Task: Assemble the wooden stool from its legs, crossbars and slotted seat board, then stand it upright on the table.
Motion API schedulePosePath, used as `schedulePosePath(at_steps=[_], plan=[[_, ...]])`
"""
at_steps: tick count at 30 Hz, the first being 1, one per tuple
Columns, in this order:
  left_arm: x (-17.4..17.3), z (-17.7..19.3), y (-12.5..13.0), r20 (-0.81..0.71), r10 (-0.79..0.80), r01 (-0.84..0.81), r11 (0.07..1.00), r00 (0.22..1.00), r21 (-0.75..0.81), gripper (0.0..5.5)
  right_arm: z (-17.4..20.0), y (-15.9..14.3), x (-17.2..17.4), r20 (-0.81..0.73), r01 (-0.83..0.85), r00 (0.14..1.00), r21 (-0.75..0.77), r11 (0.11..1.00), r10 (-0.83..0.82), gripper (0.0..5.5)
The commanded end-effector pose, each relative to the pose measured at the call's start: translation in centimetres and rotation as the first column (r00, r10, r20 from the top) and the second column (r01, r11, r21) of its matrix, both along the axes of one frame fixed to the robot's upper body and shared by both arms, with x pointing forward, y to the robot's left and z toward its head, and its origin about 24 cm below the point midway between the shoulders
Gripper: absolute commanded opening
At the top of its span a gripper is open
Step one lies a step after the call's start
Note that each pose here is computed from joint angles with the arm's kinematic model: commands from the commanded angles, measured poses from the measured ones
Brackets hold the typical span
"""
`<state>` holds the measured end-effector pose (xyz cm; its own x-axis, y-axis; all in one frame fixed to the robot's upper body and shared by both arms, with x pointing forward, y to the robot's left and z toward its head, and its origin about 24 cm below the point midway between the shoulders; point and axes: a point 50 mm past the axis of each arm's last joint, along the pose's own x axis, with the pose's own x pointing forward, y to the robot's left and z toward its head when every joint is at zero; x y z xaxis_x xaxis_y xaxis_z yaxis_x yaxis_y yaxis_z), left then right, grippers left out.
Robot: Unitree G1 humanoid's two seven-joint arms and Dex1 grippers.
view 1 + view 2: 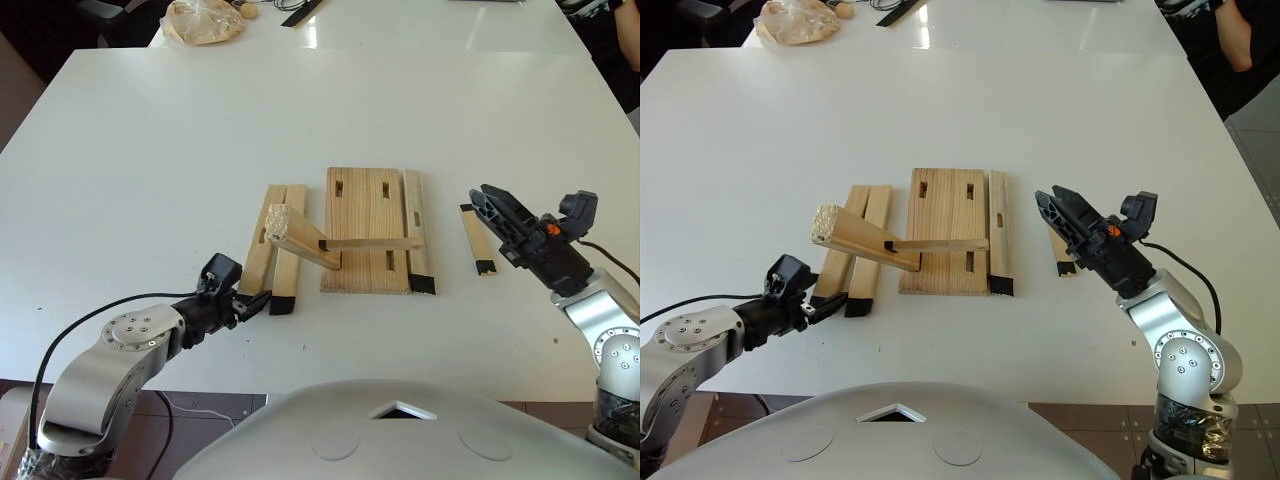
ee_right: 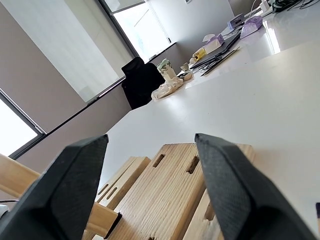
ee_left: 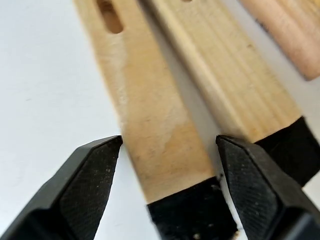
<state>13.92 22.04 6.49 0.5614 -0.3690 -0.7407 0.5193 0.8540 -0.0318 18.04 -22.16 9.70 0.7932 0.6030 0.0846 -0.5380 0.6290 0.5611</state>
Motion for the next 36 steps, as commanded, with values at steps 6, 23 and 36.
schedulePosePath(at_steps=[6,23,36], plan=[[3.1,-1.5,4.5,0.001,0.071,-0.071,0.995,0.997,0.069,3.49,-0.4,0.6,-0.2,-0.001,0.008,1.000,-0.009,1.000,-0.008,3.20],[6.6,0.7,5.2,0.261,0.199,-0.111,0.942,0.945,-0.316,2.01,0.9,-0.6,0.9,0.037,0.007,0.999,-0.025,1.000,-0.006,3.20],[7.5,18.6,-3.9,0.696,-0.103,0.604,0.596,0.711,-0.529,2.01,7.1,-0.3,3.5,0.248,-0.070,0.967,0.064,0.996,0.052,3.20]])
